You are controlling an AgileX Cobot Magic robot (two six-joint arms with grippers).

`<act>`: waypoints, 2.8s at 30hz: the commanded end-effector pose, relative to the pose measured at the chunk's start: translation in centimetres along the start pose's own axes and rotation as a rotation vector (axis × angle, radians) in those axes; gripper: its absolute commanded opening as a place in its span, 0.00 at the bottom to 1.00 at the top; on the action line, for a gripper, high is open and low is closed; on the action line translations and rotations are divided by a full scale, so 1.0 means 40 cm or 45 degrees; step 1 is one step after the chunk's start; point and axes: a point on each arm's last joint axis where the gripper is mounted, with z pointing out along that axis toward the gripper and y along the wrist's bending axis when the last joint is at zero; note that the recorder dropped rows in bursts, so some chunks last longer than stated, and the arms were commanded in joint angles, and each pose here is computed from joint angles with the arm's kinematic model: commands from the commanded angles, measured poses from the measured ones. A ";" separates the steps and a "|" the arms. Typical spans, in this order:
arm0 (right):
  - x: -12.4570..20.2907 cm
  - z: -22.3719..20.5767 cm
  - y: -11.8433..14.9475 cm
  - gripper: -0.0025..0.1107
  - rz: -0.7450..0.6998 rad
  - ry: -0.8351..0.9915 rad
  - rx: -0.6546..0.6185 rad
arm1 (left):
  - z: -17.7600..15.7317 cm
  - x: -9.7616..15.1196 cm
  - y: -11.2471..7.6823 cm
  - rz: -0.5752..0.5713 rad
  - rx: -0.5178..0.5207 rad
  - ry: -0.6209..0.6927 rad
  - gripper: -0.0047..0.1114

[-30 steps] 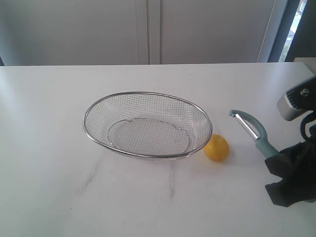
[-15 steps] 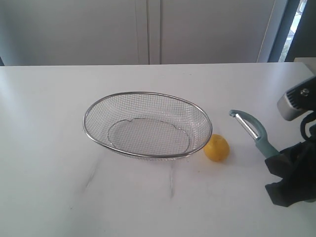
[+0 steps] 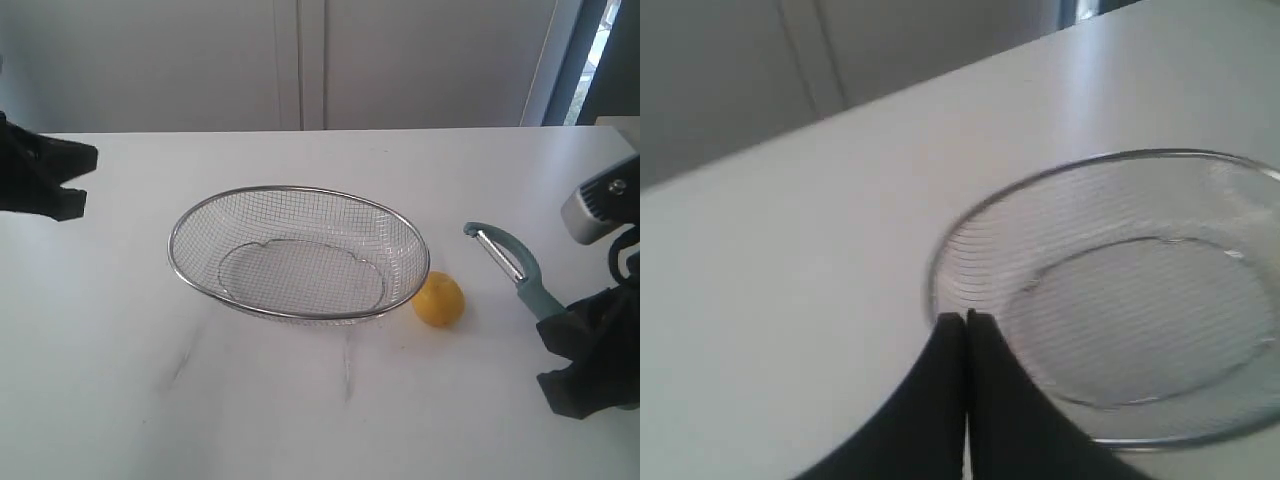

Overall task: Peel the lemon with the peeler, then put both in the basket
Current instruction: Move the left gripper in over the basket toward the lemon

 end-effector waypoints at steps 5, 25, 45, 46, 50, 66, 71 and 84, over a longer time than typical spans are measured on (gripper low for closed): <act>-0.016 -0.008 -0.003 0.02 0.018 -0.084 0.006 | 0.031 0.032 0.154 0.269 -0.719 0.294 0.04; -0.026 -0.007 -0.002 0.02 0.028 -0.148 -0.004 | 0.371 -0.044 0.005 -0.136 0.342 0.119 0.04; -0.025 -0.003 -0.002 0.02 0.026 -0.167 -0.002 | 0.523 0.095 -0.053 -0.043 0.222 0.346 0.04; -0.025 -0.003 -0.002 0.02 0.026 -0.167 -0.002 | 0.521 0.106 -0.046 -0.039 0.175 0.367 0.04; -0.025 -0.003 -0.002 0.02 0.026 -0.167 -0.002 | 0.515 0.134 -0.031 -0.032 0.078 0.417 0.04; -0.025 -0.003 -0.001 0.02 0.032 -0.167 -0.007 | 0.465 0.127 0.008 -0.163 0.073 0.400 0.04; -0.025 -0.003 0.000 0.02 0.040 -0.167 -0.014 | 0.439 0.144 0.026 -0.200 0.061 0.421 0.04; -0.025 -0.003 0.003 0.02 0.058 -0.167 -0.029 | 0.391 0.117 0.022 -0.188 0.039 0.384 0.04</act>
